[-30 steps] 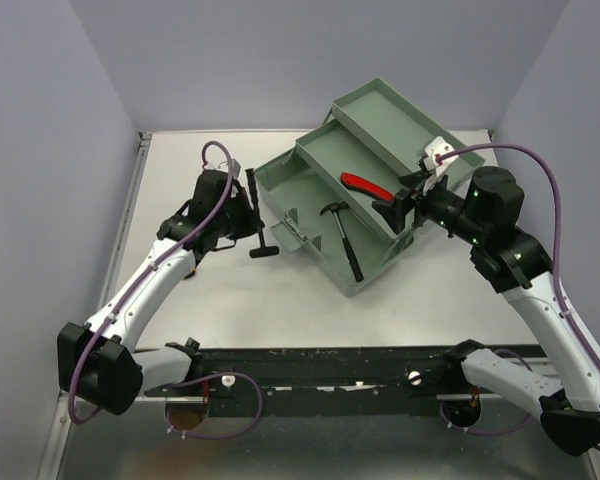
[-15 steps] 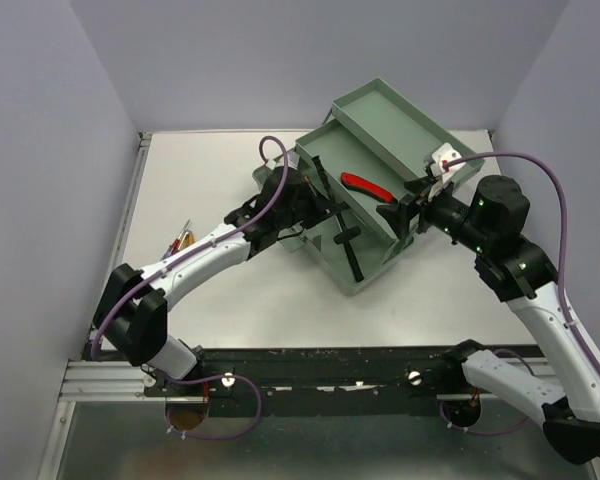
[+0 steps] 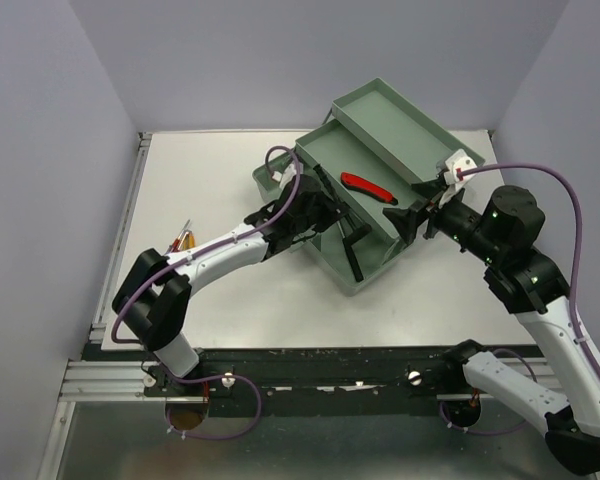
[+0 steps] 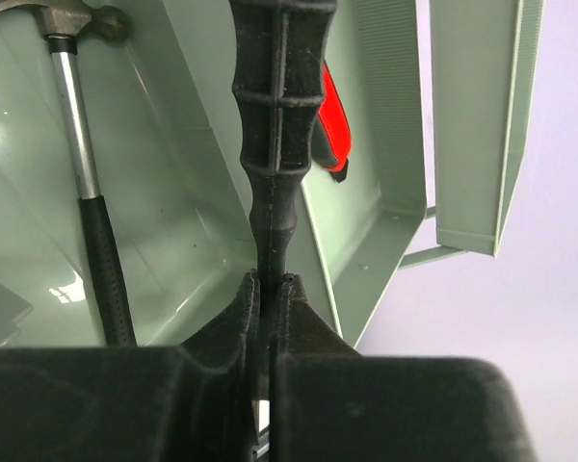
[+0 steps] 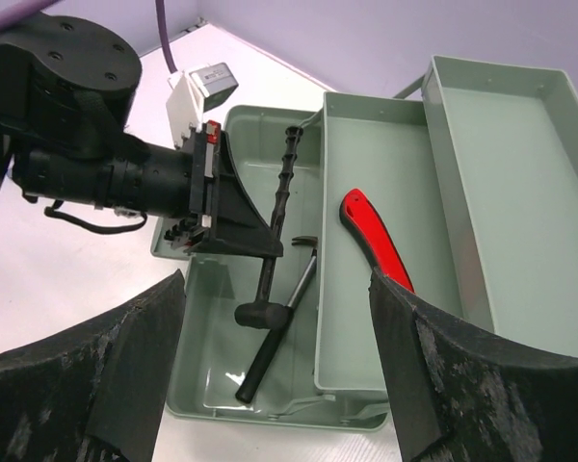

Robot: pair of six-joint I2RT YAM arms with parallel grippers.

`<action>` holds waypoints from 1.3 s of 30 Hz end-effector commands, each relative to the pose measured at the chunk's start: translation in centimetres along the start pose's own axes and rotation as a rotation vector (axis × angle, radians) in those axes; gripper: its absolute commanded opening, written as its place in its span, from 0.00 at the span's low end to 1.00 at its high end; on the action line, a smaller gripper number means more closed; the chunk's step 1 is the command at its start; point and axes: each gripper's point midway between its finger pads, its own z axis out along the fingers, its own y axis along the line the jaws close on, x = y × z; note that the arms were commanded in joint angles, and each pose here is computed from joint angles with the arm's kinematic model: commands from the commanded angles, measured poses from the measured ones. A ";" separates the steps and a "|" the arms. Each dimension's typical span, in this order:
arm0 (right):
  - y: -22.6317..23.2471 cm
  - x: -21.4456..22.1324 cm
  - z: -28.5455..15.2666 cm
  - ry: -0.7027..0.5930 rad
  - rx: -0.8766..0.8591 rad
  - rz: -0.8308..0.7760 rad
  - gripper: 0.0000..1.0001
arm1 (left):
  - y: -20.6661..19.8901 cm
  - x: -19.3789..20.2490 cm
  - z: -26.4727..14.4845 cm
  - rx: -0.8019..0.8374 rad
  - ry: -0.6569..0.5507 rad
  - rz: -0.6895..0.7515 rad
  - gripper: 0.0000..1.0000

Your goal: Pack the tool kit

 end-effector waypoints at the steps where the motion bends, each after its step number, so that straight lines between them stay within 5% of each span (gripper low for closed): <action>1: 0.0 0.5 -0.4 0.013 0.012 0.019 0.84 | 0.1 0.6 1.3 0.003 0.017 -0.007 0.16; 8: 0.1 0.6 -0.4 0.011 0.010 0.029 0.85 | 0.2 0.5 1.0 -0.010 0.017 0.030 0.51; 16: 0.1 0.8 -0.4 0.016 0.012 0.032 0.84 | -2.9 -2.1 -1.4 0.042 -0.065 0.223 0.63; 20: -0.1 0.4 -0.8 0.005 0.024 0.030 0.85 | -3.2 -6.1 -5.6 0.014 -0.225 0.410 0.80; 28: -0.4 0.4 -0.9 -0.012 0.051 0.043 0.85 | 11.9 -15.4 -14.8 -0.444 -0.320 0.472 0.87; 35: -0.6 0.6 -0.5 -0.023 0.057 0.045 0.84 | 25.6 -16.0 -22.0 -0.947 -0.200 0.474 0.91; 39: -0.3 0.3 -0.6 -0.033 0.045 0.044 0.85 | 29.5 -15.6 -21.7 -0.972 -0.106 0.373 0.86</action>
